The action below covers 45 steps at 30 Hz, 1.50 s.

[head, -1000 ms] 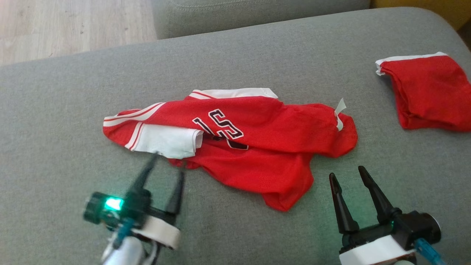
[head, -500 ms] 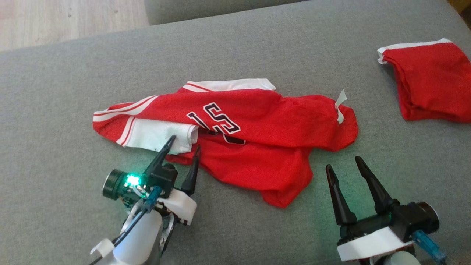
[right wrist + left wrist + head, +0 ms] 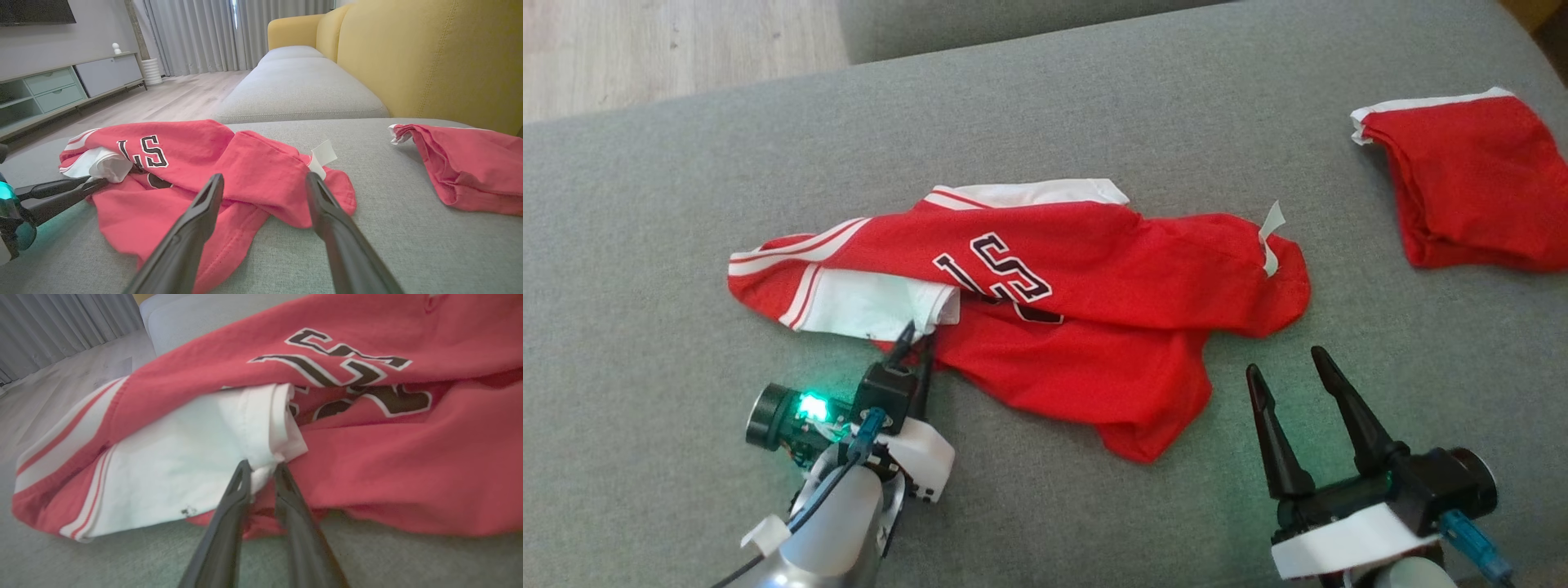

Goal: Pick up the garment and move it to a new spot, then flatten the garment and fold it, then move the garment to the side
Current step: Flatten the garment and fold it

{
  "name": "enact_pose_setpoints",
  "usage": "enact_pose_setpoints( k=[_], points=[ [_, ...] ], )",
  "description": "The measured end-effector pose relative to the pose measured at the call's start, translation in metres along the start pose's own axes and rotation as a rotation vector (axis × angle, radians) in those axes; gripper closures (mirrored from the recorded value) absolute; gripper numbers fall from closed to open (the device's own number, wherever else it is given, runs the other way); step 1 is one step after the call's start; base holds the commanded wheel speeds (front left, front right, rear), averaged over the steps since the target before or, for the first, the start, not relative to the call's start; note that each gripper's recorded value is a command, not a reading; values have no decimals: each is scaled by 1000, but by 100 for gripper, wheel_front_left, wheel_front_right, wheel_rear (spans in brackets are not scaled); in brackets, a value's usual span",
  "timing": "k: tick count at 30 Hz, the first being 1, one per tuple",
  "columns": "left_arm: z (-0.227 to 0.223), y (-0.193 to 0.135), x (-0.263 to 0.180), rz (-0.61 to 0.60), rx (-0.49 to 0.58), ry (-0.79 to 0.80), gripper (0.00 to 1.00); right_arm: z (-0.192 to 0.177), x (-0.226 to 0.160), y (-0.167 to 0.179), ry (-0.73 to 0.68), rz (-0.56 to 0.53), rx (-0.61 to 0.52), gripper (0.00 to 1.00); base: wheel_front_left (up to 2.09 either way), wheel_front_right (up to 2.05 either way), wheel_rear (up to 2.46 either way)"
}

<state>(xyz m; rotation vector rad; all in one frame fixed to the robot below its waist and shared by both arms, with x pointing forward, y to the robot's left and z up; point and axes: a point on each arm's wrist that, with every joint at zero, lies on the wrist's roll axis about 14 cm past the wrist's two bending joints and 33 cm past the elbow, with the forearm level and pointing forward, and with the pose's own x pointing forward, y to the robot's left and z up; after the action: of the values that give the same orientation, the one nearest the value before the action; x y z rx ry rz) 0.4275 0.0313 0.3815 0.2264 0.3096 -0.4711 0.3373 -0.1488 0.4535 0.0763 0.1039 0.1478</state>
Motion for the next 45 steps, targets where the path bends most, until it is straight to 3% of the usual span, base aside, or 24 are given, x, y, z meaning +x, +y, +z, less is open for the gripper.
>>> enact_pose_setpoints(
  k=[1, 2, 13, 30, 45],
  points=[
    [0, 0, -1, 0, 2, 1, 88, 1, 0, 0, -3, 1, 0, 0, 0, 0, 0],
    [0, 0, -1, -1, 5, 2, 100, 1, 0, 0, -5, 1, -1, 0, 0, 0, 0],
    [39, 5, -8, 4, 37, -122, 100, 8, -3, 3, -28, 11, -4, 0, 0, 0, 0],
    [65, 83, -51, 133, 210, -236, 100, 0, -13, 10, -10, 23, 14, 0, 0, 0, 0],
    [74, 155, -60, 263, 260, -219, 100, -13, 8, 14, 37, 47, 33, 0, 0, 0, 0]
  ],
)
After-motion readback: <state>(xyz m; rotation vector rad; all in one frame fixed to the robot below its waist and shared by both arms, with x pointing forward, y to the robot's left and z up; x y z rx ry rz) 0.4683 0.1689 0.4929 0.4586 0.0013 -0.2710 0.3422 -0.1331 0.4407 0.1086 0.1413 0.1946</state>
